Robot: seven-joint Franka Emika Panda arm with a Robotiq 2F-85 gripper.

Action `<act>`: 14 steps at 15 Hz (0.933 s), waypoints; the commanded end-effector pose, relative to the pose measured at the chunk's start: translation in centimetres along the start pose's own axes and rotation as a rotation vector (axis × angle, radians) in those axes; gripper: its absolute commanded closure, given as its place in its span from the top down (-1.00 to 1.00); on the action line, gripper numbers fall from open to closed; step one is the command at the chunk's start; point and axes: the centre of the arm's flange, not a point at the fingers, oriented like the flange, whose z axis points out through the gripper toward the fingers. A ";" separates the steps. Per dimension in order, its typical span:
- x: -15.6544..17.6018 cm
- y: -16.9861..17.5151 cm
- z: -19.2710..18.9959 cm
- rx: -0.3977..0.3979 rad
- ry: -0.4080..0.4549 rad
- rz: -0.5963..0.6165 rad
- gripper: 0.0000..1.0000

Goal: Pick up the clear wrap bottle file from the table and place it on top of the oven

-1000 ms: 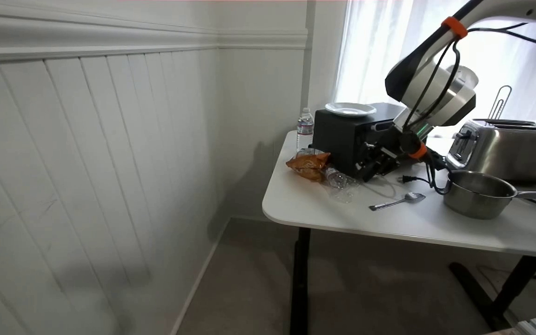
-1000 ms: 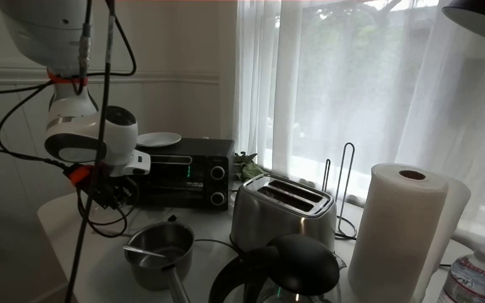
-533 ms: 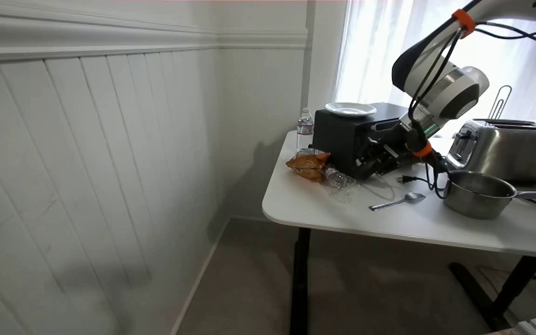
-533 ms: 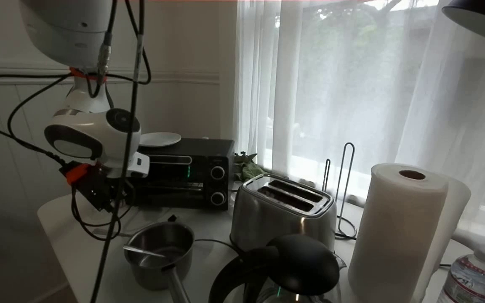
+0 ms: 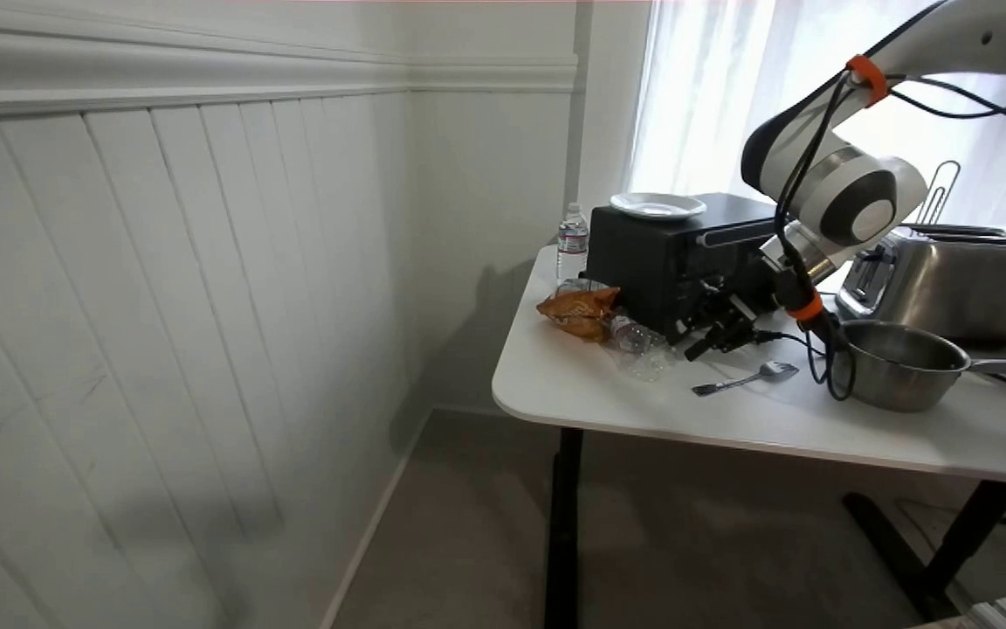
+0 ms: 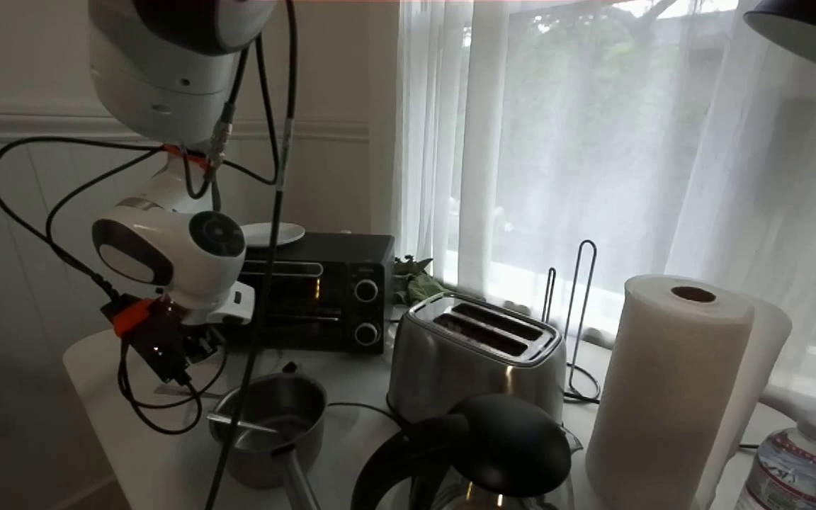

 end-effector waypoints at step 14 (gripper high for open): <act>-1.7 0.4 2.0 0.130 0.069 0.002 -0.06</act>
